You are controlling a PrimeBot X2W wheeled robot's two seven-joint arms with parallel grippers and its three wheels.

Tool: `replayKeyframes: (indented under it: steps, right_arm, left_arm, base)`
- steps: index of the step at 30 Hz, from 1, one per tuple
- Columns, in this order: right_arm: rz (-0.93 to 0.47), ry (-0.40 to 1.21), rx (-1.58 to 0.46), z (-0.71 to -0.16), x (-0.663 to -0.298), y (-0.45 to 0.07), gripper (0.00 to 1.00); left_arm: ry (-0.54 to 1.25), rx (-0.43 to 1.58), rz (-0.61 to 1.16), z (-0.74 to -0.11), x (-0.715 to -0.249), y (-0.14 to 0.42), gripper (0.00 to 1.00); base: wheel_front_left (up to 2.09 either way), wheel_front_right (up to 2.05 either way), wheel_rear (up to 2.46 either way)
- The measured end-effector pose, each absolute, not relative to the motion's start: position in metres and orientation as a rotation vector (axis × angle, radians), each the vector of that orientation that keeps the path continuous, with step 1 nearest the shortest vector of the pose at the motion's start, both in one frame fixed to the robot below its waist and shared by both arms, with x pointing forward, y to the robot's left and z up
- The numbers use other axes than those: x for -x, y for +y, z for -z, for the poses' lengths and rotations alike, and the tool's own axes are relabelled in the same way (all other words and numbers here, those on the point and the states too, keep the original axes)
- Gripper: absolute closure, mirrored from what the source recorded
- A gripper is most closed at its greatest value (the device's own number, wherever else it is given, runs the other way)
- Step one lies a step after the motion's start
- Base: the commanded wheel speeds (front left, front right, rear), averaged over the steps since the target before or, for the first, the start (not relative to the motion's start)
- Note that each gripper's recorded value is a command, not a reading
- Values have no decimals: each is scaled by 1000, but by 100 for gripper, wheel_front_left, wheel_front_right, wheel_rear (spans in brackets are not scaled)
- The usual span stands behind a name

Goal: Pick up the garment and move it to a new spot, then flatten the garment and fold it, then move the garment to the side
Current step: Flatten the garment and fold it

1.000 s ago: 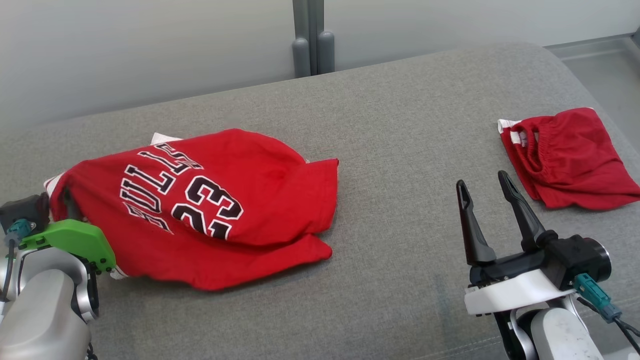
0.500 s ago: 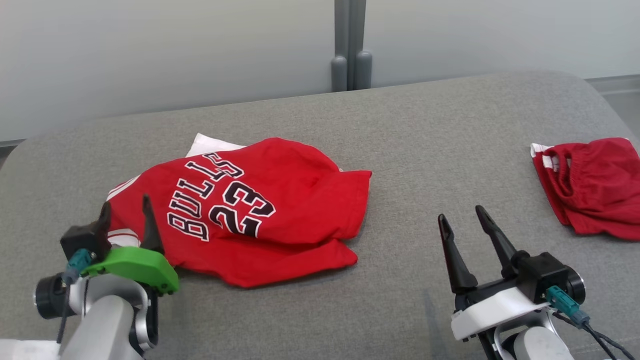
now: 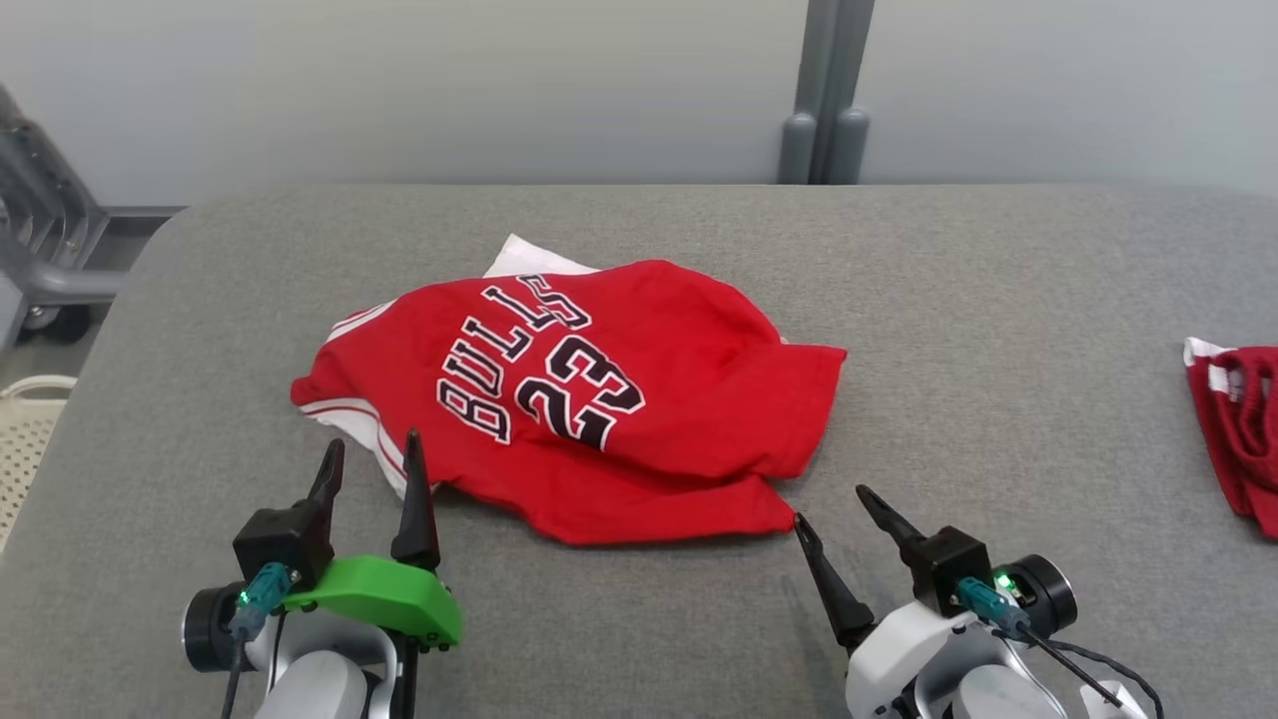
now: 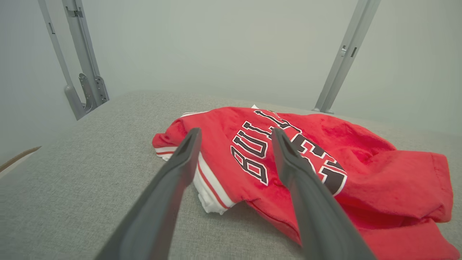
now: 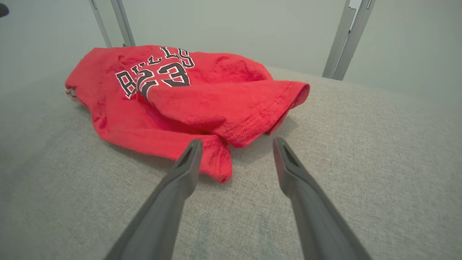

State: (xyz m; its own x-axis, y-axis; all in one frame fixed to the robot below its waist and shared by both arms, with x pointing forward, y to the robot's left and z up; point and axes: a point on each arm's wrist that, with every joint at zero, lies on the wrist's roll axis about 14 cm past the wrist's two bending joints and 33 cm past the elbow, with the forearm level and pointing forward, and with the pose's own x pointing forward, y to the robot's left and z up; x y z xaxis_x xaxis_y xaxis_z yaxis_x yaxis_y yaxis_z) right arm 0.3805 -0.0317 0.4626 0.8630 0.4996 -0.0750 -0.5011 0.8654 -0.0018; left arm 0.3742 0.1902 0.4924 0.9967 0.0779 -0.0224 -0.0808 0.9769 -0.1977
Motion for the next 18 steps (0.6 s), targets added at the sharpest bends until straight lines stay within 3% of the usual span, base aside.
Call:
replayKeyframes:
  steps: [14,15,16,17,18]
  right_arm:
    - [-665,232,142,-410,-402,6,0]
    - [-668,233,143,-409,-404,7,8]
    - [-670,232,142,-409,-406,8,57]
    - [-671,231,141,-409,-409,10,71]
    - [-673,230,141,-409,-411,11,71]
  left_arm:
    - [26,214,-170,-485,-361,212,0]
    - [28,213,-174,-485,-361,213,0]
    - [29,211,-178,-484,-360,215,0]
    - [31,211,-182,-483,-360,216,0]
    - [34,209,-185,-482,-361,217,0]
  base:
    - [0,0,0]
    - [0,0,0]
    - [0,0,0]
    - [0,0,0]
    - [0,0,0]
